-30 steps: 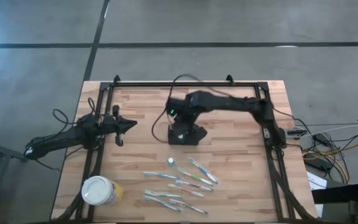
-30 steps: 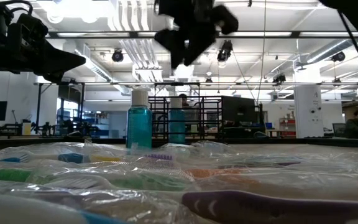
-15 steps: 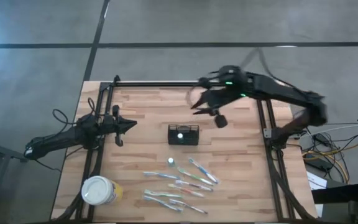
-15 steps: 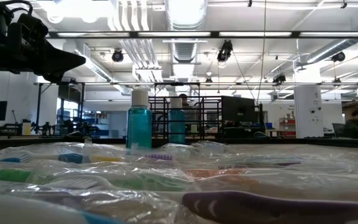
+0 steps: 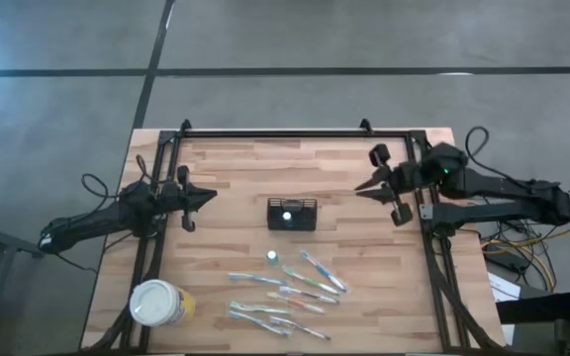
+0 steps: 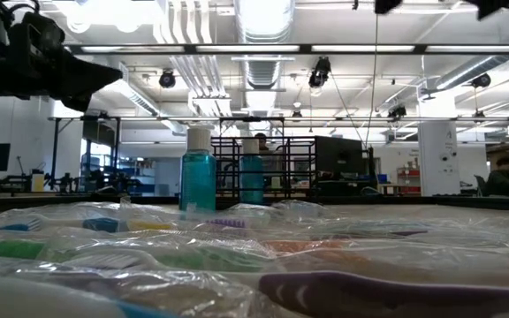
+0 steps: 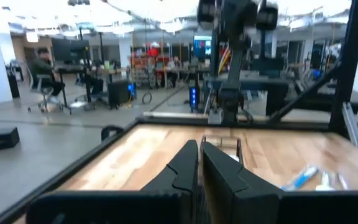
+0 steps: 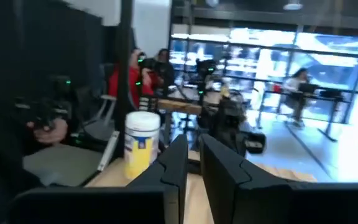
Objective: Pick & Place toothbrushing station
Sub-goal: Put the mouthwash into the wire organizer
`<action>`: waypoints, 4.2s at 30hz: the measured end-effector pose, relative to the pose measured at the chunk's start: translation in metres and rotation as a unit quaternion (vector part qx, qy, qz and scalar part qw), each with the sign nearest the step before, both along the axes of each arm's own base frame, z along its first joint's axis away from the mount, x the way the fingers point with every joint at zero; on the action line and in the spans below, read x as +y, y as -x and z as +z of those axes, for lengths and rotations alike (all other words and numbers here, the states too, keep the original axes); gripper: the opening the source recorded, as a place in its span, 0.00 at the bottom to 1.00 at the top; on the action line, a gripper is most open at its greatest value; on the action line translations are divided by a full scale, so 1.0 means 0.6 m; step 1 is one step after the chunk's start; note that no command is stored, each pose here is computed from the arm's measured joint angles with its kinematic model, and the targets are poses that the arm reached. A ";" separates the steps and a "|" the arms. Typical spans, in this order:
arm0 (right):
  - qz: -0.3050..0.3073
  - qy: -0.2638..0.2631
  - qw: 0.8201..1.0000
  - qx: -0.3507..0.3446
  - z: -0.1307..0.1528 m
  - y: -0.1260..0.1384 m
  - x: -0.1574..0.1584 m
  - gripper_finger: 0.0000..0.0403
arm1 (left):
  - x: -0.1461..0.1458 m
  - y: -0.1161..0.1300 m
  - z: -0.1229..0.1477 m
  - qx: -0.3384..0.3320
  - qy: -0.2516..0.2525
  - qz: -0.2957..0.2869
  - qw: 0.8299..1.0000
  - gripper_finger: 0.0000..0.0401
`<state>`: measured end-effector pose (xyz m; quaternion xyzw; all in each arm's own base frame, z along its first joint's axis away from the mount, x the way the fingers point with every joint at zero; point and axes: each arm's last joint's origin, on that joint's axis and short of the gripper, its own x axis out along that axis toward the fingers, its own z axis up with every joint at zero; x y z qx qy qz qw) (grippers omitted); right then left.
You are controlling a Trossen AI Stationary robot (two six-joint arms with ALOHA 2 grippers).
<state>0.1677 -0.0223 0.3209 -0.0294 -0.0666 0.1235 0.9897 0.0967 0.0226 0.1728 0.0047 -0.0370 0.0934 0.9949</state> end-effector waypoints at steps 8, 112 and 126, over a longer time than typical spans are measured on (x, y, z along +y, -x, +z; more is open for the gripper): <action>-0.082 -0.057 0.995 -0.002 -0.109 0.038 0.008 0.09 | 0.003 0.002 0.008 -0.012 0.012 0.030 0.999 0.06; -0.157 0.015 0.980 -0.120 -0.197 0.100 0.021 0.02 | -0.153 -0.417 0.120 0.567 0.014 -0.223 0.793 0.60; -0.157 0.017 0.980 -0.120 -0.197 0.100 0.021 0.02 | -0.155 -0.429 0.092 0.584 0.001 -0.216 0.783 0.54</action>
